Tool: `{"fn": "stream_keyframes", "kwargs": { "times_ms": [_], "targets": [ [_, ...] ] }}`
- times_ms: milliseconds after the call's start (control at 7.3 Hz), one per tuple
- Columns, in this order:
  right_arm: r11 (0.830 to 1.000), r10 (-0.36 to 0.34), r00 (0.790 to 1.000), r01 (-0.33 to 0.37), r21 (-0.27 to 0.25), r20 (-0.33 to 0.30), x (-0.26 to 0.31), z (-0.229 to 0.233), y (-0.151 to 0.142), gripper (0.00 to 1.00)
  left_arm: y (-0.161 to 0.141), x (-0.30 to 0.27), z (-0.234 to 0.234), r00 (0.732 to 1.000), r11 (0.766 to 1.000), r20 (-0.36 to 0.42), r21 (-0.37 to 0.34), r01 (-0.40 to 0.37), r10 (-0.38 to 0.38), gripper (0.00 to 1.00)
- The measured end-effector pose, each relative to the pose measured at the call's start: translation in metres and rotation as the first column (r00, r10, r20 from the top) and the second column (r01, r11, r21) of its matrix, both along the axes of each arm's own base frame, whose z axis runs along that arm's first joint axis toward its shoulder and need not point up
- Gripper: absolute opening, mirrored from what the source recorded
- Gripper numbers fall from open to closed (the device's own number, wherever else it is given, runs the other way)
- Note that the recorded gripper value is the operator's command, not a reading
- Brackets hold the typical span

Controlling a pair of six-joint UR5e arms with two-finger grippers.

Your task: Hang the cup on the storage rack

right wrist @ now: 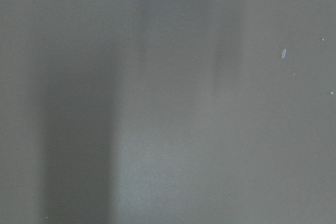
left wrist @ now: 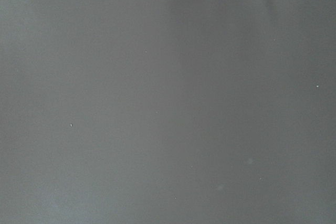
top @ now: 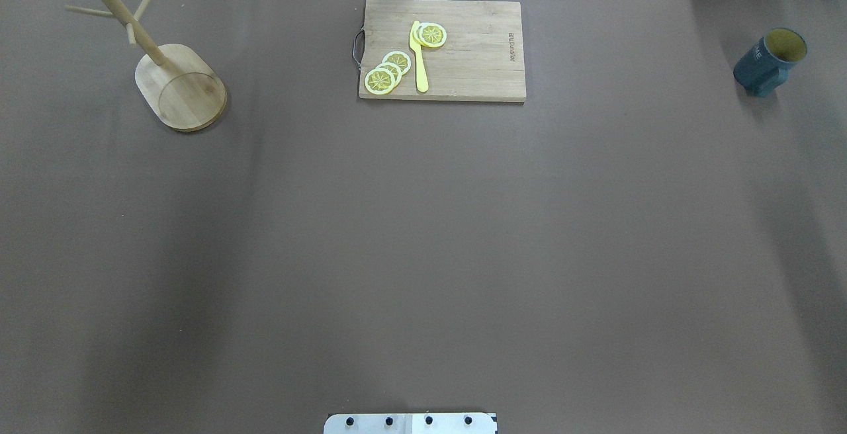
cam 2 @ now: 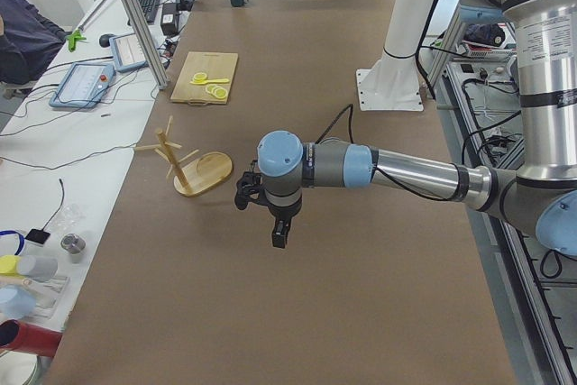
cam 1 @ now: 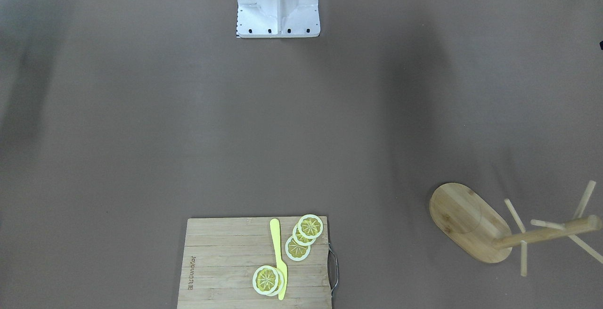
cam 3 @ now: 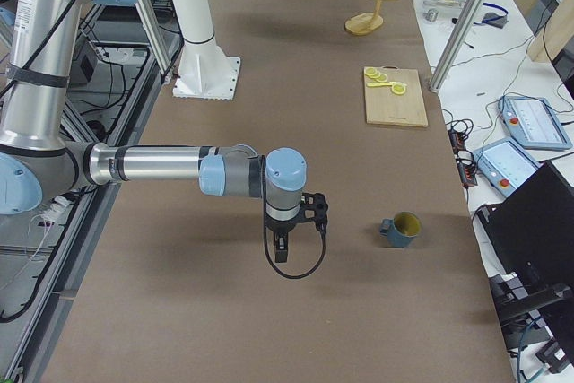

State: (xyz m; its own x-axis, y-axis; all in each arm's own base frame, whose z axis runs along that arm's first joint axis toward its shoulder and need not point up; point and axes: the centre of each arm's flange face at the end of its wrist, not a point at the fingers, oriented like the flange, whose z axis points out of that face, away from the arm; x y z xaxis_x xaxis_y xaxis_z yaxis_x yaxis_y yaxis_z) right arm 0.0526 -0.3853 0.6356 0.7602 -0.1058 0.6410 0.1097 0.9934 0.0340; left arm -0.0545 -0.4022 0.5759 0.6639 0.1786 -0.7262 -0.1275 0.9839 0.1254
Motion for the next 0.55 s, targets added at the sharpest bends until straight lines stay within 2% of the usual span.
{"fn": "stream_keyframes", "kwargs": {
  "times_ms": [548],
  "targets": [
    [1.0,-0.002,1.0,0.002,0.009,-0.002,-0.0003,-0.0035,-0.0007,1.0,-0.0007,0.0025,-0.0048,1.0,1.0,-0.002,0.013,-0.006,0.006,0.99]
  ]
}}
